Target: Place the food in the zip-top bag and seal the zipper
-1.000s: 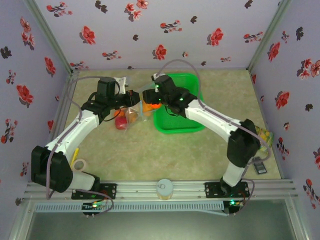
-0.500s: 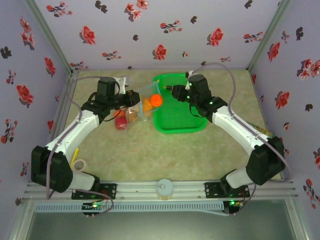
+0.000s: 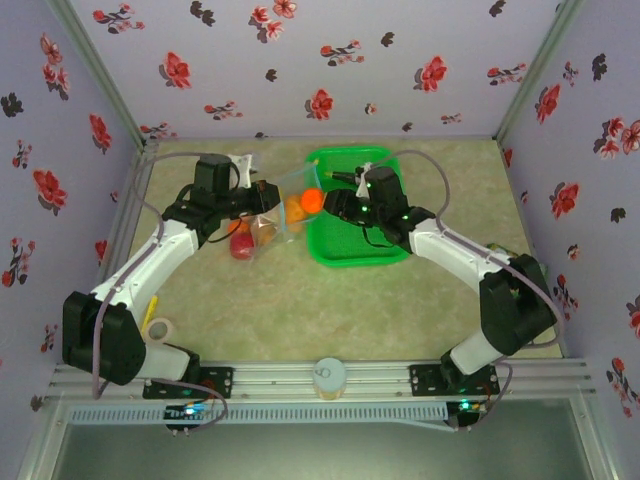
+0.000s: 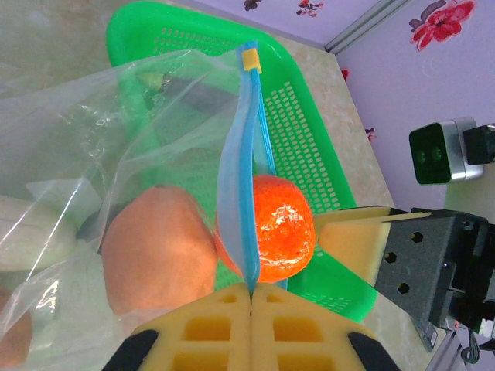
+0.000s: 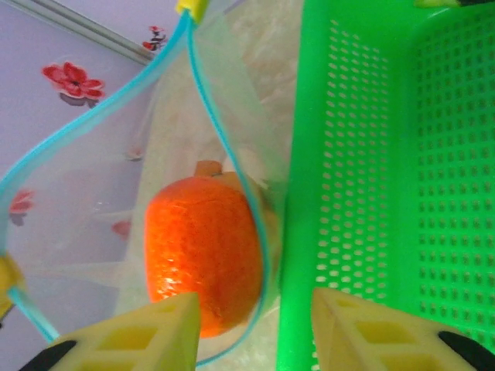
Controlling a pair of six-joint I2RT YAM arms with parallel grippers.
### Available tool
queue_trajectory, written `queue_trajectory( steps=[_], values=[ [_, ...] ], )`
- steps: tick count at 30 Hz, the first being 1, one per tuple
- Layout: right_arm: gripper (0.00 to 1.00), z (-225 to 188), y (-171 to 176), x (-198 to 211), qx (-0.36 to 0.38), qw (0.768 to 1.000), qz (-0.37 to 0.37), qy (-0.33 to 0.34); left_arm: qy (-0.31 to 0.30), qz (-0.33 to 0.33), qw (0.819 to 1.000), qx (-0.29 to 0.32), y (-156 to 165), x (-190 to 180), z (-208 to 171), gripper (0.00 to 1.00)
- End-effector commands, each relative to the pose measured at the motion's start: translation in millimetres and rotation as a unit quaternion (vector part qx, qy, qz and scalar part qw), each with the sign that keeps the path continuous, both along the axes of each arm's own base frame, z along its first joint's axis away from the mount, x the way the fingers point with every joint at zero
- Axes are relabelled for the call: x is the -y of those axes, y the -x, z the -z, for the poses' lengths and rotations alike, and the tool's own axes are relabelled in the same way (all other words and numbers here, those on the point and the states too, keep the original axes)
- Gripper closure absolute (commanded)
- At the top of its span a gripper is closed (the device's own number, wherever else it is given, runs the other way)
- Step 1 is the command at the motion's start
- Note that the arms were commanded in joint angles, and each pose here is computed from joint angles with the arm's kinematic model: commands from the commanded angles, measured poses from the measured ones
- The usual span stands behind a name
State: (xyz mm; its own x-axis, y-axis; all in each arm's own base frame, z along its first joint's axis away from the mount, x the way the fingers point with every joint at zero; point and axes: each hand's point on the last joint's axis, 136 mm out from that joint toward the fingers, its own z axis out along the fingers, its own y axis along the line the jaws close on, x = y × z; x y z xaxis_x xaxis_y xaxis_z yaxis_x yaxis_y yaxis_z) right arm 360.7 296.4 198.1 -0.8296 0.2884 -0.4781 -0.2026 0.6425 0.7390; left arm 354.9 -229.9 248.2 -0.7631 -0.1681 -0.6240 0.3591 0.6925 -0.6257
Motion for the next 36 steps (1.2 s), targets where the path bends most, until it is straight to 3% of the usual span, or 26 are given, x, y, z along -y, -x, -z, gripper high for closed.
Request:
queue_trajectory(
  steps=[1, 5, 12, 17, 36],
  values=[
    [0.55, -3.7, 10.4, -19.8, -0.012, 0.999, -0.027, -0.034, 0.011, 0.008, 1.0, 0.019, 3.2, 3.5, -18.3, 1.0],
    [0.46, -0.7, 24.4, -36.5, -0.02, 0.997, -0.061, -0.038, 0.011, 0.008, 1.0, 0.02, 3.0, 3.5, -18.4, 1.0],
    [0.46, 12.5, 23.2, -44.2, -0.03, 0.997, -0.059, -0.028, 0.011, 0.007, 1.0, 0.02, 4.3, 2.5, -18.7, 1.0],
    [0.41, 16.7, 19.3, -48.1, -0.038, 0.997, -0.058, -0.023, 0.012, 0.008, 1.0, 0.021, 5.4, 2.1, -19.8, 1.0],
    [0.64, 17.3, 5.3, -46.2, -0.015, 0.999, -0.041, 0.026, 0.008, 0.009, 1.0, 0.022, 5.3, 1.9, -19.4, 1.0]
  ],
)
